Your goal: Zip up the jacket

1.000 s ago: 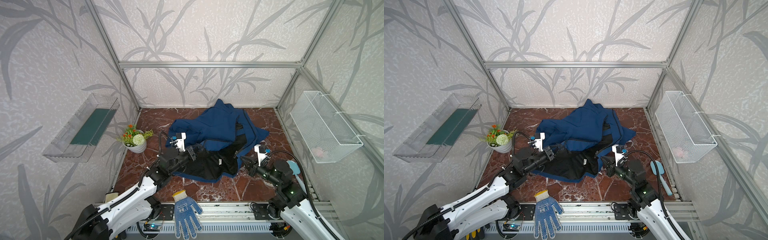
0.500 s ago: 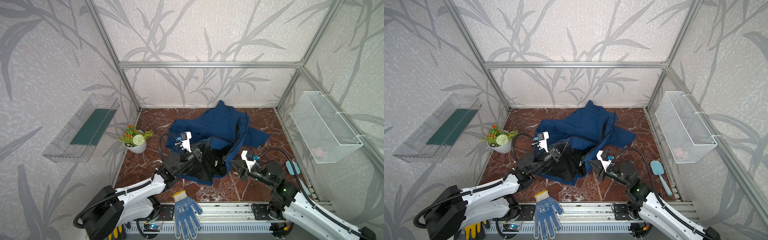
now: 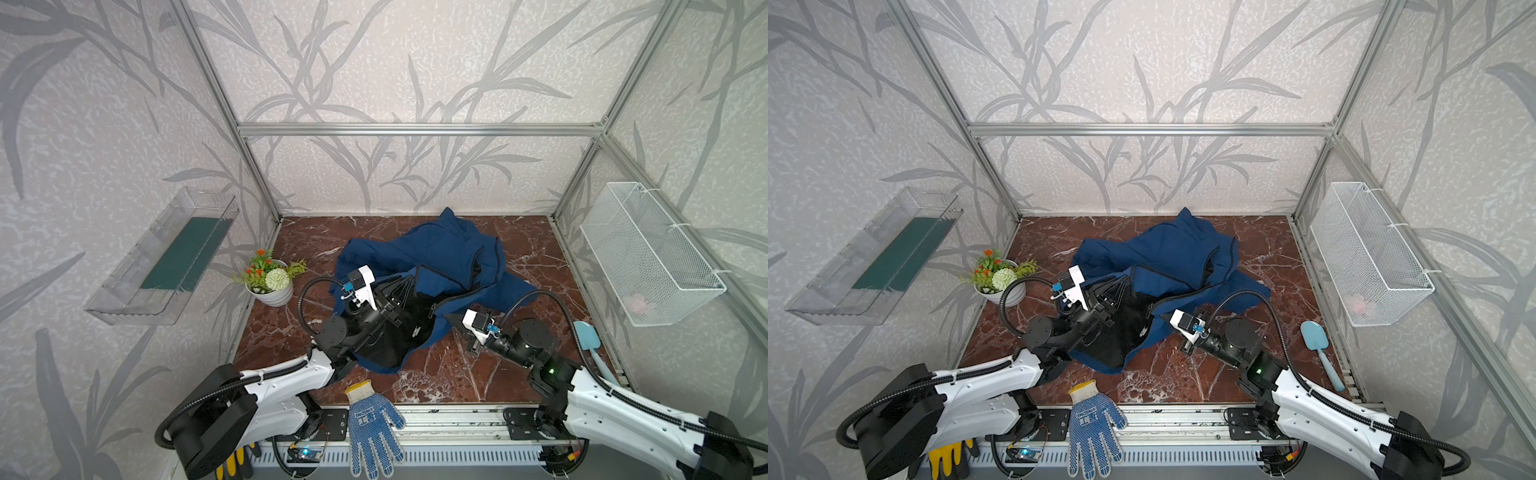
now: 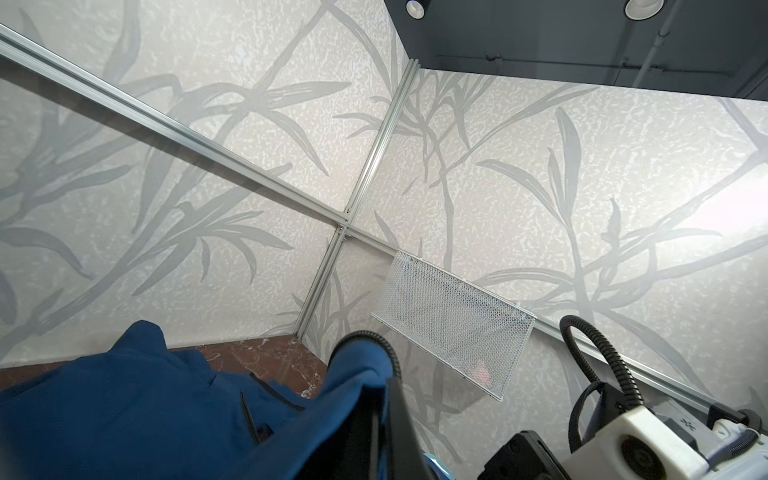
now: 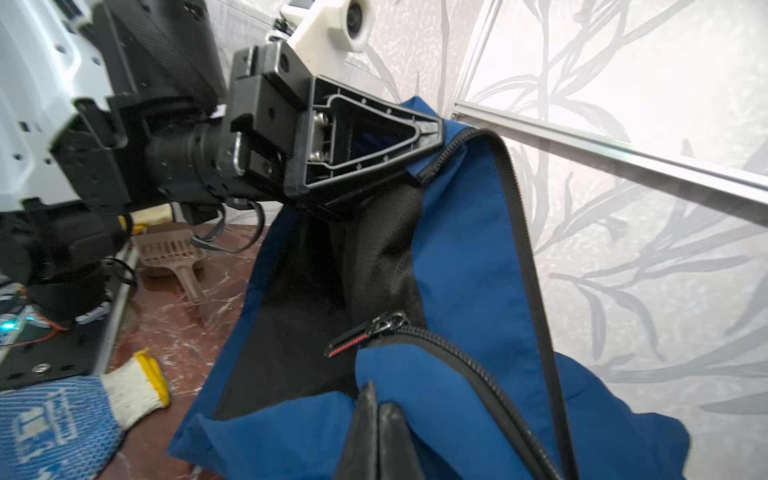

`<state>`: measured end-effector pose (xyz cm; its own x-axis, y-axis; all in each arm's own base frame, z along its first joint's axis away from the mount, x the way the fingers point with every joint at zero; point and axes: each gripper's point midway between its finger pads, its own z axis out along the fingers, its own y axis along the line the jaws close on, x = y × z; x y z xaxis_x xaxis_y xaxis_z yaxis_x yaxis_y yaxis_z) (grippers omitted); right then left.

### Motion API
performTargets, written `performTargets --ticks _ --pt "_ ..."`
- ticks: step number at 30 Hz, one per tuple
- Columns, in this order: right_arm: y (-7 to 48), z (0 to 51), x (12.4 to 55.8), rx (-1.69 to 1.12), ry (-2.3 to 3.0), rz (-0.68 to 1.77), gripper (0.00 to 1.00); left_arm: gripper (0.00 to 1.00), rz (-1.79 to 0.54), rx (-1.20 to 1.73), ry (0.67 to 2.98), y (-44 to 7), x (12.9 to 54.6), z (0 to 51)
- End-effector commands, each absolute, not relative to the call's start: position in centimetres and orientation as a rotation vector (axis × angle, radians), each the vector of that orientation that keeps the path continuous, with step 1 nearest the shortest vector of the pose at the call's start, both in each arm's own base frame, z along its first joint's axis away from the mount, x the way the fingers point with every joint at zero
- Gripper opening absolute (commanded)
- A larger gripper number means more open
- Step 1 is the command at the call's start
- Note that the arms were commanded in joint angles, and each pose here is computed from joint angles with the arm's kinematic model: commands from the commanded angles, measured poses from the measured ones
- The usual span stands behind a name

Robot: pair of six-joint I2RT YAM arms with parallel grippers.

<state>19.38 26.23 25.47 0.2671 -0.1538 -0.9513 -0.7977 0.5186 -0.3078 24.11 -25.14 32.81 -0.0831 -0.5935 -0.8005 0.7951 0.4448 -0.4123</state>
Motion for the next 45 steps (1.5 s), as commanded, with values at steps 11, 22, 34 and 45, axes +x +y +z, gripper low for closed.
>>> performTargets --ticks 11,22,34,45 --pt "24.3 24.9 19.1 -1.042 0.994 0.041 0.00 0.00 -1.250 0.203 1.232 -27.0 25.2 30.9" --pt "24.9 27.4 20.8 -1.210 0.727 -0.422 0.00 0.00 -1.310 0.285 1.175 -28.8 25.0 33.2" --pt "25.2 31.6 21.5 -1.161 0.632 -0.425 0.00 0.00 -1.328 0.295 1.127 -28.1 25.4 35.1" --pt "27.6 32.9 19.4 -1.295 0.677 -0.094 0.00 0.00 -1.434 0.380 0.981 -28.4 24.0 40.9"
